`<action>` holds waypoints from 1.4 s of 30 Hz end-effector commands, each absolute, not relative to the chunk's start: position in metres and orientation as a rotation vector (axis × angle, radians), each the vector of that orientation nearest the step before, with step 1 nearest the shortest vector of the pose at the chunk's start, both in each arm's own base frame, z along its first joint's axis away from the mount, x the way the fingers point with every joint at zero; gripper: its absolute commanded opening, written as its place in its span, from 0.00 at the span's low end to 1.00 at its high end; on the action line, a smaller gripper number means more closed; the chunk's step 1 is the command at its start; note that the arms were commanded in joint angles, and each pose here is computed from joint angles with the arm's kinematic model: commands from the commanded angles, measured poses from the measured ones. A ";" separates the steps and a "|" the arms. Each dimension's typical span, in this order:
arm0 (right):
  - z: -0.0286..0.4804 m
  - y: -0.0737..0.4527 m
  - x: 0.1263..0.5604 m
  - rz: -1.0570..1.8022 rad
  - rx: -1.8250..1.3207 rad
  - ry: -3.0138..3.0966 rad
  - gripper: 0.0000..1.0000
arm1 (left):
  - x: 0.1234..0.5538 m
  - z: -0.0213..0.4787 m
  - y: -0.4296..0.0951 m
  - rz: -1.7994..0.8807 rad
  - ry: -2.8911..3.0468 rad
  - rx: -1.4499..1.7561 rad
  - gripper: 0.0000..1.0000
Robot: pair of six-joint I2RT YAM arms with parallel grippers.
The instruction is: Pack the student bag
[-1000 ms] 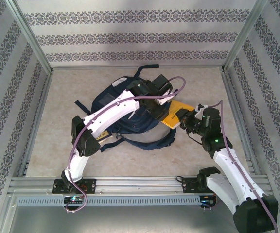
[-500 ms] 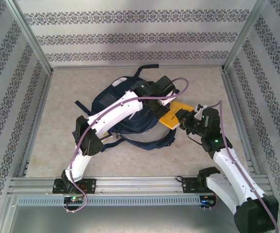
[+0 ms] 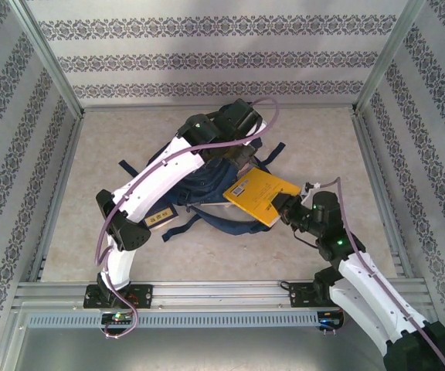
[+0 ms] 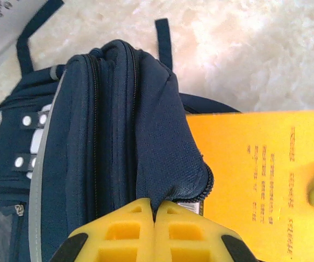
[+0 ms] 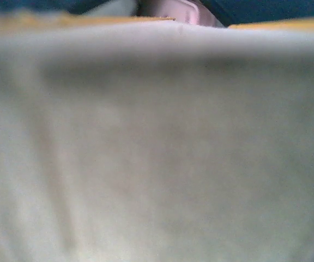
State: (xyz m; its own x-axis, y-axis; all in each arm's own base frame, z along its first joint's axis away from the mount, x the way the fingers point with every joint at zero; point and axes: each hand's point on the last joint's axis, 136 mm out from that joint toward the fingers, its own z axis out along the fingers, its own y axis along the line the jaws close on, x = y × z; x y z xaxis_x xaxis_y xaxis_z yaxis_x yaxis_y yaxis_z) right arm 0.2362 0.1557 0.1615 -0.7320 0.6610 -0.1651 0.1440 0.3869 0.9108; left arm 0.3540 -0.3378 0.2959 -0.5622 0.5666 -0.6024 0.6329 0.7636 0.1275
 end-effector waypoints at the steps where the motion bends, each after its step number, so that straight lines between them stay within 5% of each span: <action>1: 0.206 0.162 0.253 1.366 0.578 1.933 0.00 | 0.360 0.346 -0.332 -0.178 2.196 0.802 0.00; 20: 0.204 0.290 0.360 1.486 0.483 1.858 0.00 | 0.359 0.349 -0.358 -0.376 2.204 0.782 0.00; 22: 0.196 0.319 0.376 1.533 0.458 1.872 0.13 | 0.362 0.351 -0.358 -0.405 2.207 0.767 0.00; 25: 0.181 0.351 0.400 1.561 0.441 1.905 0.52 | 0.370 0.349 -0.354 -0.437 2.222 0.738 0.00; 27: 0.167 0.355 0.408 1.535 0.450 1.934 0.64 | 0.378 0.346 -0.349 -0.468 2.245 0.703 0.00; 42: 0.162 0.262 0.345 1.083 0.288 2.171 0.90 | 0.421 0.314 -0.330 -0.584 2.342 0.556 0.00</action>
